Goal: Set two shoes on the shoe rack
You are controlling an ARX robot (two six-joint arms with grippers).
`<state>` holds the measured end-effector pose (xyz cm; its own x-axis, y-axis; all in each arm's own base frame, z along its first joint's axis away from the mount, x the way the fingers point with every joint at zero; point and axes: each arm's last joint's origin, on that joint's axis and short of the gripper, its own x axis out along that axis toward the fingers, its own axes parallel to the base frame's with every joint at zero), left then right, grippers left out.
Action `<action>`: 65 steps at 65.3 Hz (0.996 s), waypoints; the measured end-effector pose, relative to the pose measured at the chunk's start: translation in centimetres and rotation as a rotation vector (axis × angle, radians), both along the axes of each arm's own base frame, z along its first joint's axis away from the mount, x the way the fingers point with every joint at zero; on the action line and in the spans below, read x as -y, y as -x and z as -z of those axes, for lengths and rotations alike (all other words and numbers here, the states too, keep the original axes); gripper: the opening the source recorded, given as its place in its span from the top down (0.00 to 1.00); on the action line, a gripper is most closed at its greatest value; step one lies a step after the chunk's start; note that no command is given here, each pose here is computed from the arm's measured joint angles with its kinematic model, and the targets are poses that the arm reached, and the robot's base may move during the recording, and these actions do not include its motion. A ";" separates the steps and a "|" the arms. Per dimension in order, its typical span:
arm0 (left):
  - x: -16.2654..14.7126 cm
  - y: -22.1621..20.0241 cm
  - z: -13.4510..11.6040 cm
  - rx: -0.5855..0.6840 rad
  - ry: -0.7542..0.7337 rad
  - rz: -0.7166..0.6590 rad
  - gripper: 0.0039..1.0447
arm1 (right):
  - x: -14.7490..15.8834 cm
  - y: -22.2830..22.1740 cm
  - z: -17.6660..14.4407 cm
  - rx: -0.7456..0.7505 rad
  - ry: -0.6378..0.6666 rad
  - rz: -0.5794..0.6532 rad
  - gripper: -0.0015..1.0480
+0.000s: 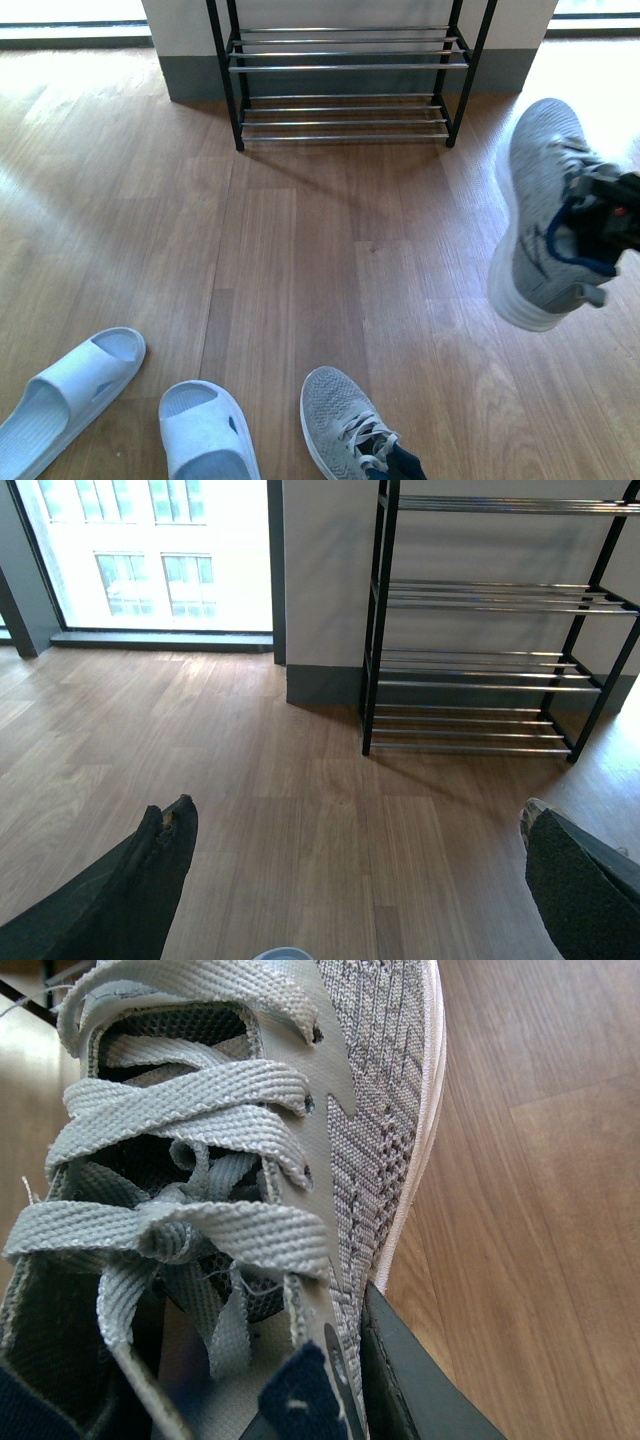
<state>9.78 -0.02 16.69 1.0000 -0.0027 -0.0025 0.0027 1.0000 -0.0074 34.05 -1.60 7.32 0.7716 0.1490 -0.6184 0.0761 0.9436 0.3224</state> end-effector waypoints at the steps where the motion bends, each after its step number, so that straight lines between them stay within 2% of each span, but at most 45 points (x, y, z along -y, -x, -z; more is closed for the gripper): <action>1: 0.0 0.0 0.0 0.000 0.000 0.000 0.09 | 0.3 0.6 -0.8 0.013 -0.006 -0.001 0.98; 14: 0.0 0.0 0.0 0.000 0.000 0.000 0.09 | 1.9 6.4 -7.0 0.140 -0.065 -0.094 0.98; 24: 0.0 0.0 0.0 0.000 0.000 0.000 0.09 | 1.7 10.9 -9.6 0.246 -0.087 -0.177 0.98; 29: 0.0 0.0 0.0 0.000 0.000 0.000 0.09 | 1.5 12.4 -10.1 0.288 -0.087 -0.199 0.98; 65: 0.0 0.0 0.0 0.000 0.000 -0.002 0.09 | 1.5 12.5 -10.1 0.290 -0.076 -0.200 0.98</action>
<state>9.78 -0.02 16.69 1.0000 -0.0004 -0.0025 0.0004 1.0000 -0.0074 21.58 -3.08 17.45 0.8643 0.3519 -0.3595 -0.2124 0.9030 0.3734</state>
